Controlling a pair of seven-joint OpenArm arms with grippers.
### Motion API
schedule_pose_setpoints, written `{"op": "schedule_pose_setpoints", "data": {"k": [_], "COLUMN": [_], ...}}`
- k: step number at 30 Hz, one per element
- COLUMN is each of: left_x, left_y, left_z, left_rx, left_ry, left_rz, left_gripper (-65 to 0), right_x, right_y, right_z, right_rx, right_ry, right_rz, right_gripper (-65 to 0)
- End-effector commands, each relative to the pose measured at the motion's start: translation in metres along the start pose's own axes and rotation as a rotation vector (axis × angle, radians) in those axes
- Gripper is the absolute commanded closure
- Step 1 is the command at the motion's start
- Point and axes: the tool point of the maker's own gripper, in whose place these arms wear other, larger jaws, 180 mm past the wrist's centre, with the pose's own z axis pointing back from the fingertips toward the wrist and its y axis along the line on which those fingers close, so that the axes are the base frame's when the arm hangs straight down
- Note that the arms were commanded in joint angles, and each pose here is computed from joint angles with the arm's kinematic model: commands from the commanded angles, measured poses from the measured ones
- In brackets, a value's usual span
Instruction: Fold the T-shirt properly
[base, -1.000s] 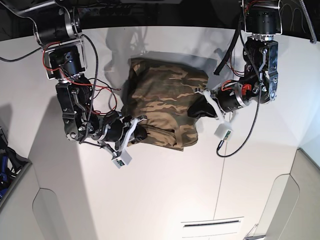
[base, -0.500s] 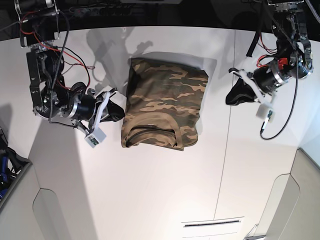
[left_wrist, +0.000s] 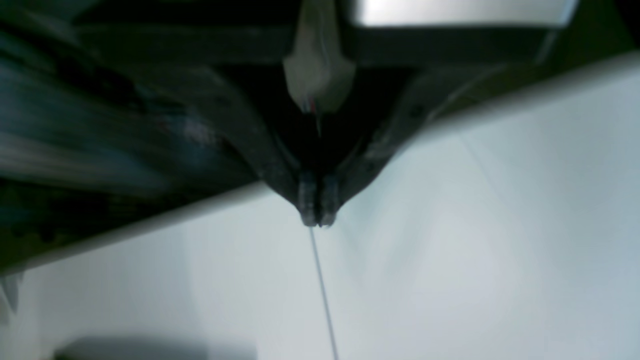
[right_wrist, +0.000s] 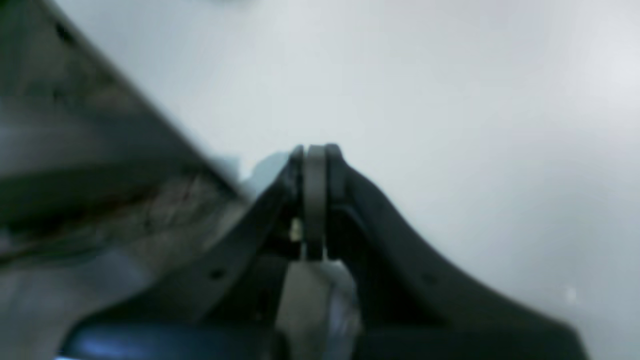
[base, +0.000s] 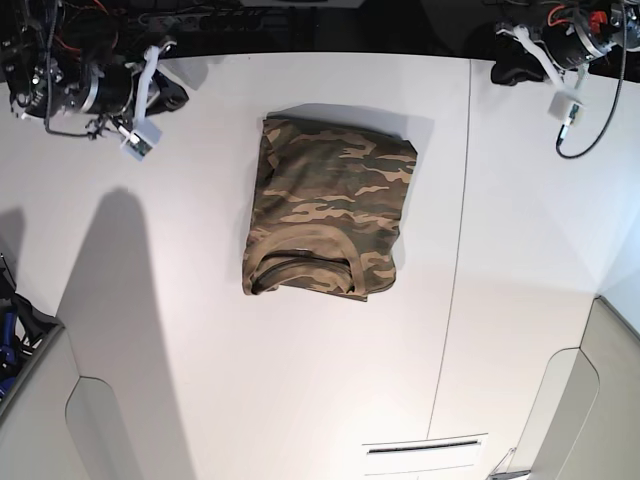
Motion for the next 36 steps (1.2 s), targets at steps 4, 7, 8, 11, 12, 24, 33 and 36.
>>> {"op": "schedule_pose_setpoints", "data": {"k": [4, 7, 8, 11, 12, 24, 33, 36], "left_x": [-0.033, -0.065, -0.076, -0.117, -0.131, -0.250, -0.268, -0.268], "left_y": [0.004, 0.010, 0.011, 0.007, 0.005, 0.032, 0.004, -0.007], "left_z": [0.014, 0.020, 0.020, 0.014, 0.010, -0.041, -0.117, -0.129], "left_rx": [0.045, 0.100, 0.108, 0.100, 0.090, 0.226, 0.117, 0.090], "left_ry": [0.088, 0.170, 0.199, 0.321, 0.365, 0.777, 0.841, 0.850], "left_rz": [-0.012, -0.022, -0.023, -0.027, -0.030, -0.087, 0.013, 0.038], "left_gripper": [0.0, 0.0, 0.0, 0.0, 0.0, 0.0, 0.0, 0.0], "right_x": [-0.044, -0.083, -0.097, -0.133, -0.143, -0.237, -0.250, -0.249], "right_y": [0.031, 0.056, 0.064, 0.085, 0.090, 0.093, 0.062, 0.053], "right_z": [0.006, 0.009, 0.011, 0.012, 0.012, -0.038, -0.085, -0.093], "right_rx": [0.092, 0.153, 0.171, 0.218, 0.228, 0.184, 0.129, 0.081], "right_ry": [0.086, 0.185, 0.215, 0.290, 0.304, 0.507, 0.599, 0.633], "right_rz": [-0.044, -0.090, -0.108, -0.178, -0.204, -0.527, -0.711, -0.748], "right_gripper": [0.0, 0.0, 0.0, 0.0, 0.0, 0.0, 0.0, 0.0]}}
